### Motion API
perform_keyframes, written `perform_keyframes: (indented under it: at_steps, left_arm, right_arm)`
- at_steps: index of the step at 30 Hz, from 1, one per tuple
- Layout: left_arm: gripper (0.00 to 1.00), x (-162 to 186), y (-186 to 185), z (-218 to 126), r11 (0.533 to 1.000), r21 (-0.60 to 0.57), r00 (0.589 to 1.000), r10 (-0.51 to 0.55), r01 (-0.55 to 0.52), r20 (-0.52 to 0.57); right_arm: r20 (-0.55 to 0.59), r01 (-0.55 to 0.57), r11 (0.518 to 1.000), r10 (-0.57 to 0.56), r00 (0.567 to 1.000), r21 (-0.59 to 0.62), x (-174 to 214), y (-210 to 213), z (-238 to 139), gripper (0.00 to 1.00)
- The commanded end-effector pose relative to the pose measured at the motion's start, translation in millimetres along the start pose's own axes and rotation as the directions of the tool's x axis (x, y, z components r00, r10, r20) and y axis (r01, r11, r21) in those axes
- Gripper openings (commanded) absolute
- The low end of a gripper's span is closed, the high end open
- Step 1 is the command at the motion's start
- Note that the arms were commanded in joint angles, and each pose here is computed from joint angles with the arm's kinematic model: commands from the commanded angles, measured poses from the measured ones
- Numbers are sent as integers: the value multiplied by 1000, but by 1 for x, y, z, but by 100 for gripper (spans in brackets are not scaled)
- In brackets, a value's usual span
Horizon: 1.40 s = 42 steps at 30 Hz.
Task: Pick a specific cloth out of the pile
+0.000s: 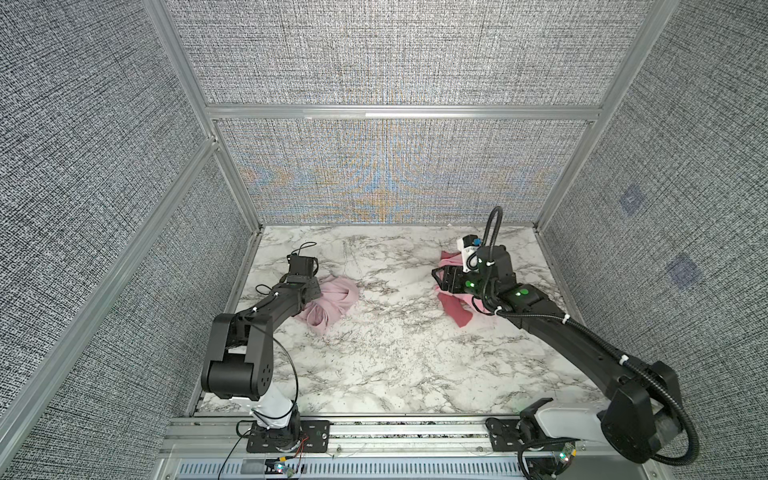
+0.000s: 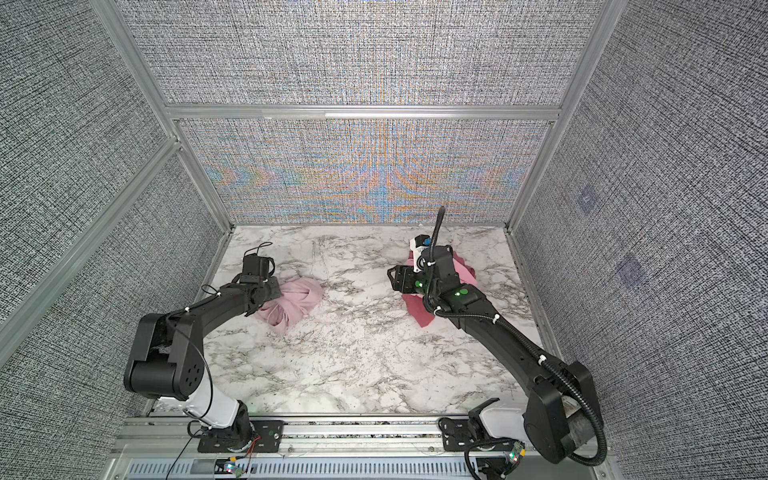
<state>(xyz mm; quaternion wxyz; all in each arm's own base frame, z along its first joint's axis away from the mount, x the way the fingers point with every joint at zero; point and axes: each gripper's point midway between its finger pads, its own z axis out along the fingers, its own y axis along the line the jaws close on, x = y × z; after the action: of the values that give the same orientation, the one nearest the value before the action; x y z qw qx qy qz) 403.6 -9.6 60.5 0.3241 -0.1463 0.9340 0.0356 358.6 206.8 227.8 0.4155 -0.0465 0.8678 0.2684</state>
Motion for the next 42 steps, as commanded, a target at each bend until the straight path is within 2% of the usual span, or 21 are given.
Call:
perform_keyframes:
  at_steps: [1,6,13,17,19,22,25,29,34,38,42]
  left_arm:
    - [0,6,-1,10,1000,9,1000,-30,30,-1]
    - [0,25,4,16,999,-6,999,-35,34,-35]
    - [0,15,-1,-2,998,43,999,-52,52,-8]
    - [20,-2,-4,-16,997,59,998,-57,55,25]
    - [24,-5,-4,-21,997,61,998,-55,54,27]
    - [37,-13,0,-33,997,49,997,-67,65,50]
    - [46,-28,4,-57,996,49,992,-83,78,94]
    - [48,-45,-5,-94,992,120,990,-42,26,132]
    - [49,-46,-26,-137,975,217,979,10,-56,206]
    - [49,-33,-49,-164,950,264,960,93,-165,263]
    - [50,-8,-74,-173,917,340,961,129,-210,245]
  right_arm:
    - [2,11,1000,-11,1000,11,-3,0,1,72]
    - [-3,9,1000,-9,1000,7,-4,0,2,72]
    - [2,5,1000,-5,1000,5,-5,1,1,72]
    - [7,2,1000,-2,1000,-2,-9,4,-3,72]
    - [11,1,1000,-1,1000,-4,-9,5,-6,72]
    - [19,3,1000,-3,1000,-3,-9,5,-12,72]
    - [22,10,1000,-10,1000,3,-9,5,-18,72]
    - [28,16,1000,-16,999,5,-9,4,-23,72]
    - [34,11,1000,-11,999,-5,-8,6,-26,72]
    - [35,11,1000,-11,999,-5,-6,5,-26,72]
    - [30,9,1000,-9,1000,-9,-6,5,-23,72]
